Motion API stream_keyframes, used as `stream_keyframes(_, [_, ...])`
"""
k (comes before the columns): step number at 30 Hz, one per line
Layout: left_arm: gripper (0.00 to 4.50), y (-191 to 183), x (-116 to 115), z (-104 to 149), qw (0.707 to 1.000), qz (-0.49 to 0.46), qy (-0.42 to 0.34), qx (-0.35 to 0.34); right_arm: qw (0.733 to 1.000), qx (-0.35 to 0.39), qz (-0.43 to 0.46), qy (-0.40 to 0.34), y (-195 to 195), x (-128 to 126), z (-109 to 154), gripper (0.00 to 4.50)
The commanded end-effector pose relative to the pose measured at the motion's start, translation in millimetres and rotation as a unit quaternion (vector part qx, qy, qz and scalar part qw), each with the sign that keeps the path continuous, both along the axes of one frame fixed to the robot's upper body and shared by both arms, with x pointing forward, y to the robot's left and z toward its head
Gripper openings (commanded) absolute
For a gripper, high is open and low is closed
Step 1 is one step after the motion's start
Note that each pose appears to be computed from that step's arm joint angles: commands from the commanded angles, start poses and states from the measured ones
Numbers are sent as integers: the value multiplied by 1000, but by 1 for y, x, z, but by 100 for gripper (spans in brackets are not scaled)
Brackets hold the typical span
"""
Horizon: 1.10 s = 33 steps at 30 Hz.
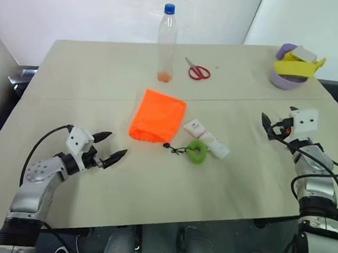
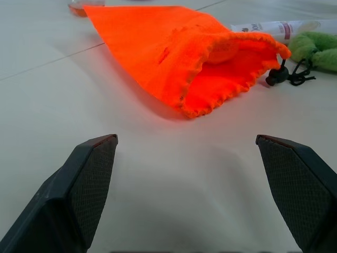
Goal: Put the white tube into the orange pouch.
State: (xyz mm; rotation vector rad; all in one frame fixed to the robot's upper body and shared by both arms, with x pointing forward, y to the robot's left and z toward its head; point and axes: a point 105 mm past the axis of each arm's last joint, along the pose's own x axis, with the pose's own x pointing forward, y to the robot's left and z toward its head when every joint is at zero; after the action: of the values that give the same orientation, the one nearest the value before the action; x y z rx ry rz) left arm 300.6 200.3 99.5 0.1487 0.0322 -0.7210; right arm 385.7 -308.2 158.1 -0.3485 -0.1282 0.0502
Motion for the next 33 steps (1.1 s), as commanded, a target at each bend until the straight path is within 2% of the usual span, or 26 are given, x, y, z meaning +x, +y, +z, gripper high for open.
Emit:
stream_keyframes(1, [450,2,0,7,1000,1,-20,-1,1000,-5,0,-26,-3,0,15,443])
stream_keyframes(6, [450,6,3,18,999,-3,-43,-5,1000,2,-3,-21,-6,0,10,443])
stream_keyframes(13, [450,9,10,20,998,14,-55,7,1000,-5,0,2,-15,-1,-5,443])
stream_keyframes(20, [450,5,8,22,998,13,-64,-18,1000,-5,26,-6,-8,-4,-1,443])
stream_keyframes(30, [450,5,15,26,997,19,-79,-13,999,-4,49,-3,2,-10,-1,443])
stream_keyframes(33, [450,-1,17,33,996,9,-90,-15,996,-5,88,-1,15,-13,2,443])
